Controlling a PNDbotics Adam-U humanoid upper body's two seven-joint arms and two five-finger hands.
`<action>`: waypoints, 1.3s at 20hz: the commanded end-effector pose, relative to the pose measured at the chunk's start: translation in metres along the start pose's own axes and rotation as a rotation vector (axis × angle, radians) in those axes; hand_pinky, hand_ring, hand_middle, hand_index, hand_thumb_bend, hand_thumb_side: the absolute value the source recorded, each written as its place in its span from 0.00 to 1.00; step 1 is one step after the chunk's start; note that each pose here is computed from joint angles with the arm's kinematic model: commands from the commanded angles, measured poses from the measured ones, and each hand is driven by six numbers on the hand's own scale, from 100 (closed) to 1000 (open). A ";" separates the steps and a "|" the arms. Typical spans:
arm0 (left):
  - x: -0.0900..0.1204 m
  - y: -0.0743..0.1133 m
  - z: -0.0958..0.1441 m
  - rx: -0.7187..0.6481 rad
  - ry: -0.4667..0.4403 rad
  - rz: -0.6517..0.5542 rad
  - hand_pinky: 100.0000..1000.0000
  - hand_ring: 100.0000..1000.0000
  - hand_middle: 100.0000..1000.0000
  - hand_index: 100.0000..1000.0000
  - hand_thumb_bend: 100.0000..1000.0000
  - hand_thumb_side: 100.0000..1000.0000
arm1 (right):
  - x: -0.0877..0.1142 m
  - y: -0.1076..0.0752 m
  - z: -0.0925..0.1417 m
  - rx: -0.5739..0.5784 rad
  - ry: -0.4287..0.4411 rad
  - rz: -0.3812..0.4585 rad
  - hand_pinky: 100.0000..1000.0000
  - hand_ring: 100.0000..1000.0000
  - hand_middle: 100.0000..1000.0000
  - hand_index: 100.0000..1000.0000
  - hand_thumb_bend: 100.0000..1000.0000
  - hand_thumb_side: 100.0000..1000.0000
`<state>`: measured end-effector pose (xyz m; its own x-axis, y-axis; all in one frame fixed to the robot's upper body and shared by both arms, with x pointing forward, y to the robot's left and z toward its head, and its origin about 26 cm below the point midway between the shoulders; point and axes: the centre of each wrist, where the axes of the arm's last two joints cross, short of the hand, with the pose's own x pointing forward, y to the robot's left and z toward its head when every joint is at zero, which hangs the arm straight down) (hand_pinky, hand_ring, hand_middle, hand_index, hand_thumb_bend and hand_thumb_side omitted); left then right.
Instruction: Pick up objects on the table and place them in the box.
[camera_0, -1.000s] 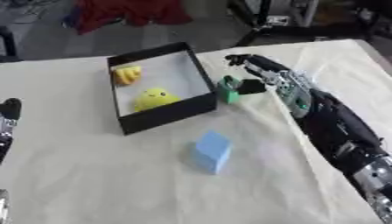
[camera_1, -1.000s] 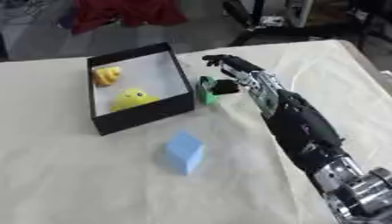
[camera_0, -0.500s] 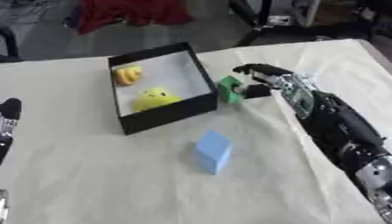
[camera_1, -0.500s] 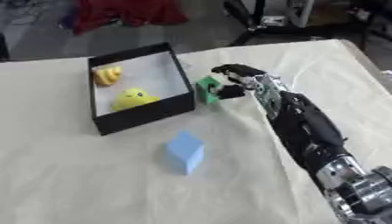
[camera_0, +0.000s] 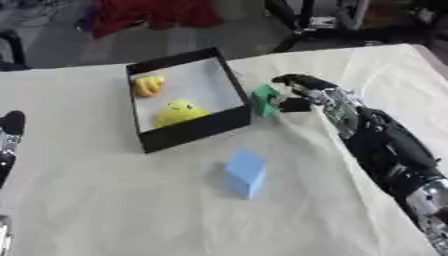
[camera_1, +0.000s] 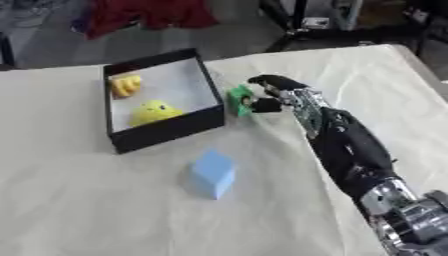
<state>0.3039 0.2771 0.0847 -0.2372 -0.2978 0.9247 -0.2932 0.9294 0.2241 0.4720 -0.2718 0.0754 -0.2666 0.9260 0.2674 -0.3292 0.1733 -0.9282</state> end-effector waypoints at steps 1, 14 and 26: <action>0.010 0.002 -0.005 0.004 -0.039 0.003 0.63 0.55 0.56 0.78 0.76 0.65 | 0.004 -0.019 -0.001 -0.054 -0.026 -0.038 0.85 0.95 0.94 1.00 0.00 0.83; 0.010 0.002 -0.005 0.004 -0.041 0.003 0.63 0.55 0.56 0.78 0.76 0.65 | 0.015 -0.028 -0.001 -0.012 -0.113 -0.209 0.85 0.97 0.93 0.99 0.00 0.92; 0.011 0.002 -0.005 0.005 -0.044 0.004 0.63 0.55 0.56 0.78 0.76 0.65 | 0.013 -0.019 -0.002 0.047 -0.088 -0.189 0.85 0.96 0.94 1.00 0.00 0.91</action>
<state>0.3045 0.2767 0.0858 -0.2408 -0.2973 0.9239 -0.2926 0.9299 0.2230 0.4726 -0.2621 0.0849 -0.2579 0.8394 0.4785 -0.4446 0.3366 -0.8301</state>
